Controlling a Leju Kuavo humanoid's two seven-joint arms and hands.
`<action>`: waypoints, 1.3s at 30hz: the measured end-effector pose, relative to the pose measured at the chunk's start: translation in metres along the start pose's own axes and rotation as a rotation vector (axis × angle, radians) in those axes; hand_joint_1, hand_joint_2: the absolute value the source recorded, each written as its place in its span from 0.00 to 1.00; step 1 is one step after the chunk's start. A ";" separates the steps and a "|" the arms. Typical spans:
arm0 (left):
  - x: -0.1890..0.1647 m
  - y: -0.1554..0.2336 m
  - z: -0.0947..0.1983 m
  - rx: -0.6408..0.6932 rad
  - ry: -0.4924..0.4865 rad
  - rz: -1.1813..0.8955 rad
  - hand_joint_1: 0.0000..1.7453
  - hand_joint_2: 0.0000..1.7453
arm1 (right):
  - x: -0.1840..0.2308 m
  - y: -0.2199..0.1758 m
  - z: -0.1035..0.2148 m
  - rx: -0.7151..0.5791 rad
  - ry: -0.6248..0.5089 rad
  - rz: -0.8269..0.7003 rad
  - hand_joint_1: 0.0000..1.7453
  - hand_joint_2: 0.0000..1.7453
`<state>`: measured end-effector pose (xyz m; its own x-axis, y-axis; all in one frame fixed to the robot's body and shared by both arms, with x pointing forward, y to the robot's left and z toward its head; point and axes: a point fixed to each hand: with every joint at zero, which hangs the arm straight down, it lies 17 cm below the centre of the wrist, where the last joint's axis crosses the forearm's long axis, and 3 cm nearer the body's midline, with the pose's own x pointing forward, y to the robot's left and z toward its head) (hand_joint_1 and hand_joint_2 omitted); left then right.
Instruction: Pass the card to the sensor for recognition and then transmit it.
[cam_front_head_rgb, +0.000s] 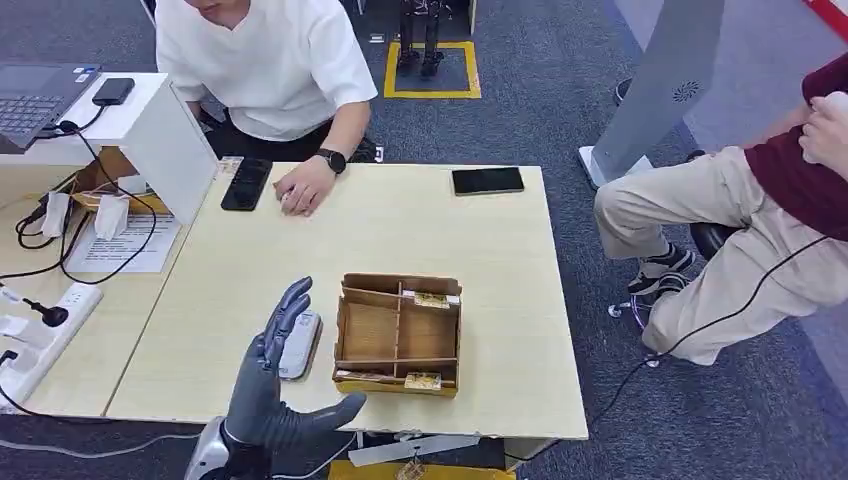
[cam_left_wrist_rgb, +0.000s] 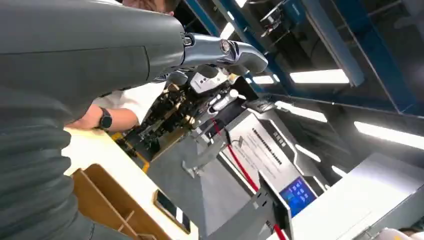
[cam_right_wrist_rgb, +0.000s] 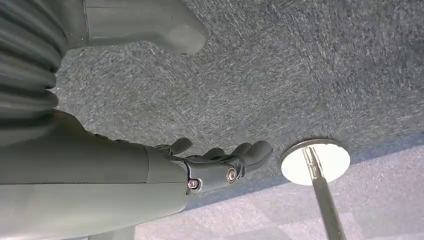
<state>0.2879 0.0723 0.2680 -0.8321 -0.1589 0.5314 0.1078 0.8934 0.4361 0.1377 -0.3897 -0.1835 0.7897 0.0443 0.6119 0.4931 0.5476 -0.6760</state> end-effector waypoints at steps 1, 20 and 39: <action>0.000 -0.001 0.001 -0.005 0.000 0.002 0.00 1.00 | 0.000 0.000 0.000 0.000 0.000 0.000 0.00 1.00; -0.032 -0.068 0.027 -0.255 0.082 -0.221 0.00 1.00 | -0.004 0.001 0.001 0.009 0.007 0.013 0.00 1.00; -0.073 -0.101 0.051 -0.371 0.205 -0.369 0.00 1.00 | -0.005 0.001 0.001 0.011 0.012 0.015 0.00 1.00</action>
<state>0.3100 0.0154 0.1481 -0.7322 -0.5442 0.4095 0.0451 0.5612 0.8265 0.1341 -0.3883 -0.1867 0.8012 0.0428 0.5969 0.4772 0.5562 -0.6804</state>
